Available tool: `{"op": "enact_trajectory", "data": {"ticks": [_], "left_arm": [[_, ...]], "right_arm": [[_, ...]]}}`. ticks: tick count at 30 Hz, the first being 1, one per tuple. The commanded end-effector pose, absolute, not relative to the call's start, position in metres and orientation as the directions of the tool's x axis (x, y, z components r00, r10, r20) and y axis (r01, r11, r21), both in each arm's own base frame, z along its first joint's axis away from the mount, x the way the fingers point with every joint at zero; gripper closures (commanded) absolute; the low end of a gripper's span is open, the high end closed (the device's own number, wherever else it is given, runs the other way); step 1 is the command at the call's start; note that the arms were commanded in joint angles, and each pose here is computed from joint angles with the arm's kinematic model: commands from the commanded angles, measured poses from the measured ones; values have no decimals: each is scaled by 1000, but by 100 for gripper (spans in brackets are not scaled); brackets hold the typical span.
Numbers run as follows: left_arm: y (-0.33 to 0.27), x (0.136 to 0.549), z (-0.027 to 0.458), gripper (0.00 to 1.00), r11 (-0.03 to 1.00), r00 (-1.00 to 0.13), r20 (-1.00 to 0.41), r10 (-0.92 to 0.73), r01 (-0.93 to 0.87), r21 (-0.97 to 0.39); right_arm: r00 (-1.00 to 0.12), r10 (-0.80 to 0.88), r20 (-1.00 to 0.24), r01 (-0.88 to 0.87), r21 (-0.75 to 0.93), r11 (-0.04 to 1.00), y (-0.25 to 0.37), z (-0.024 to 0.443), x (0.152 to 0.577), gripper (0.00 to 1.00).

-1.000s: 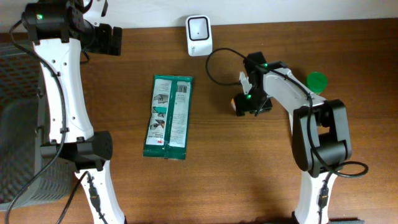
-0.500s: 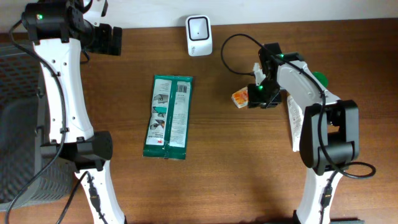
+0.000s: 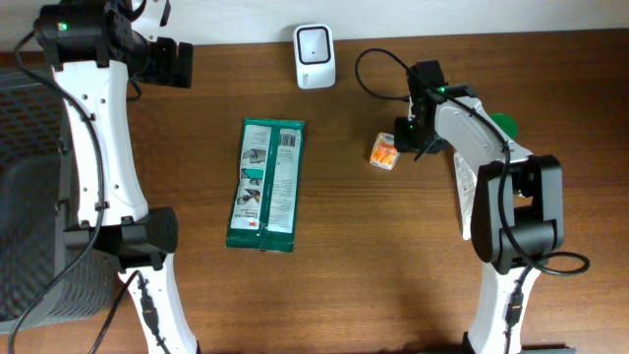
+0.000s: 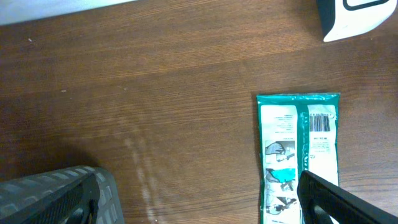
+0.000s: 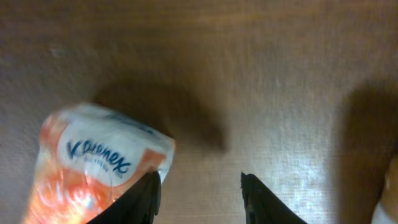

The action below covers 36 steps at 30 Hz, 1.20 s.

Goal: Scan the item barcode
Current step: 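Lift the orange pack and raise it toward the scanner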

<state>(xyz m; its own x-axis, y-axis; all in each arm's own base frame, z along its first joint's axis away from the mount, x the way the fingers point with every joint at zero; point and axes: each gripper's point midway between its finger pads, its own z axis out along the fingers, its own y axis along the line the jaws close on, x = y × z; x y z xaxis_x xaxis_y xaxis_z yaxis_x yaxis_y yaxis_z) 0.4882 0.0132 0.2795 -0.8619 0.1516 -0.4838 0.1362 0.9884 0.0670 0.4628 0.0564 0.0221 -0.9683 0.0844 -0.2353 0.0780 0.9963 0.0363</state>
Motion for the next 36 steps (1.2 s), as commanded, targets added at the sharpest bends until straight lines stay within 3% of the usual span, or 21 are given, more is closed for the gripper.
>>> {"op": "enact_trajectory", "data": {"ticks": [1,6,11,14,21,31,36], "left_arm": [[15,488,283,1,988,-856,-492,156,141,67],[15,488,283,1,988,-856,-492,156,141,67],[15,488,283,1,988,-856,-492,156,141,67],[15,488,283,1,988,-856,-492,156,141,67],[15,488,283,1,988,-856,-492,156,141,67],[15,488,283,1,988,-856,-492,156,141,67],[16,488,283,1,988,-857,-492,154,140,67]], "right_arm": [[-961,6,-276,-39,158,987,88,23,474,59],[-951,-42,-306,-119,238,964,113,29,478,55],[-951,-33,-308,-133,309,942,104,64,481,52],[-964,-85,-252,-163,304,939,101,63,465,52],[-989,-96,-116,-132,360,924,107,20,440,58],[-993,-83,-86,-108,350,930,98,8,436,66],[-994,-80,-74,-102,365,925,99,-9,426,78]]}}
